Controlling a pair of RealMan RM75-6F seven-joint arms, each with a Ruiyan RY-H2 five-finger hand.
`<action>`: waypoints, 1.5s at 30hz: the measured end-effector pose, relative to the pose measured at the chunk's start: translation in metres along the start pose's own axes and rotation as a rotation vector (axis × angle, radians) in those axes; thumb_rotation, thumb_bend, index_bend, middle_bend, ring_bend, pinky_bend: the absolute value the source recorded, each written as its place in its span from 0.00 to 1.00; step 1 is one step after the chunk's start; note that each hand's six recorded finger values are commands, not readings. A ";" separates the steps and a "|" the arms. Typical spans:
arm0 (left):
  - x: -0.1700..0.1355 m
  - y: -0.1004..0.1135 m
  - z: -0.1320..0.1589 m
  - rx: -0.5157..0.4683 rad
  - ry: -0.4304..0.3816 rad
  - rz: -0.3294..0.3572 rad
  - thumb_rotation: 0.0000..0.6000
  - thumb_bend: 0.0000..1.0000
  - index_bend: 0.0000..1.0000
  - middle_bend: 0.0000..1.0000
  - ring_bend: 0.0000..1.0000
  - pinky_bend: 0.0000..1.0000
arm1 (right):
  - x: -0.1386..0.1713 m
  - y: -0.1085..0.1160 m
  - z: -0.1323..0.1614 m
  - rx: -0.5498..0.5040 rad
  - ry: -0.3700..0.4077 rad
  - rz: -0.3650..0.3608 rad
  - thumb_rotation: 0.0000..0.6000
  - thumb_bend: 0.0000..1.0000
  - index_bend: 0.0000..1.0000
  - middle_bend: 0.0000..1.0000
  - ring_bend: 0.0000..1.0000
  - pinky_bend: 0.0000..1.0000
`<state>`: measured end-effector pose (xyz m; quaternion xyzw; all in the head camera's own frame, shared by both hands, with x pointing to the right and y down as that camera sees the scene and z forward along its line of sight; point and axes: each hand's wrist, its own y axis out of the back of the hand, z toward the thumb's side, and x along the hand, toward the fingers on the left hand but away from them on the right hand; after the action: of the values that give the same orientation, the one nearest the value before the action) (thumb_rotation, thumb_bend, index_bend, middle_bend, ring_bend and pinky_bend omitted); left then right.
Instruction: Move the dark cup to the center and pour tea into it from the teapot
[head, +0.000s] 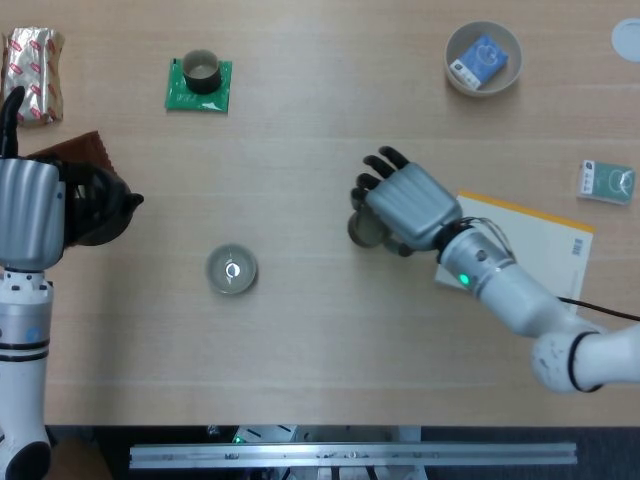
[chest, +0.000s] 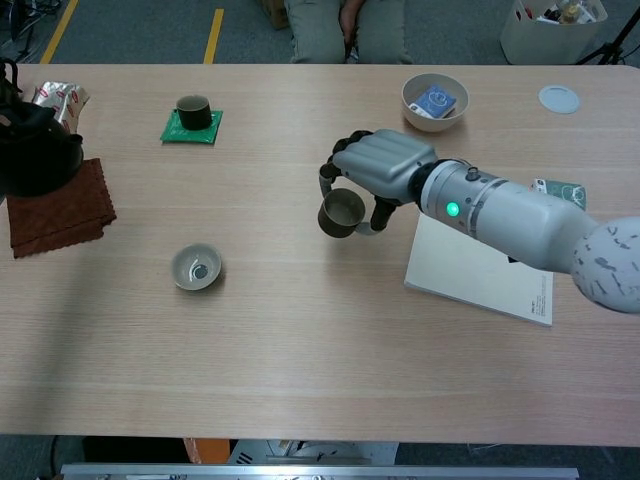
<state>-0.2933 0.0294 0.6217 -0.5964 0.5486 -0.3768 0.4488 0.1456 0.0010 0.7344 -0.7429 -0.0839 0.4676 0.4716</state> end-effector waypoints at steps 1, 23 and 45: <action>0.000 0.001 0.000 0.002 -0.002 0.000 1.00 0.22 0.97 1.00 0.84 0.06 | -0.004 0.002 0.005 0.000 0.005 -0.001 1.00 0.27 0.43 0.28 0.10 0.09; -0.003 0.003 0.003 -0.004 -0.008 -0.017 1.00 0.22 0.97 1.00 0.84 0.06 | -0.068 0.004 0.069 0.133 0.006 0.039 1.00 0.27 0.43 0.28 0.10 0.09; -0.007 0.000 -0.006 0.008 0.010 -0.028 1.00 0.22 0.97 1.00 0.84 0.06 | -0.089 -0.013 0.073 0.194 -0.036 0.101 1.00 0.26 0.35 0.26 0.08 0.09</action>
<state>-0.2999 0.0355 0.6236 -0.6001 0.5411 -0.3883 0.4430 0.0445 0.0032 0.7907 -0.6887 -0.0091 0.5100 0.5153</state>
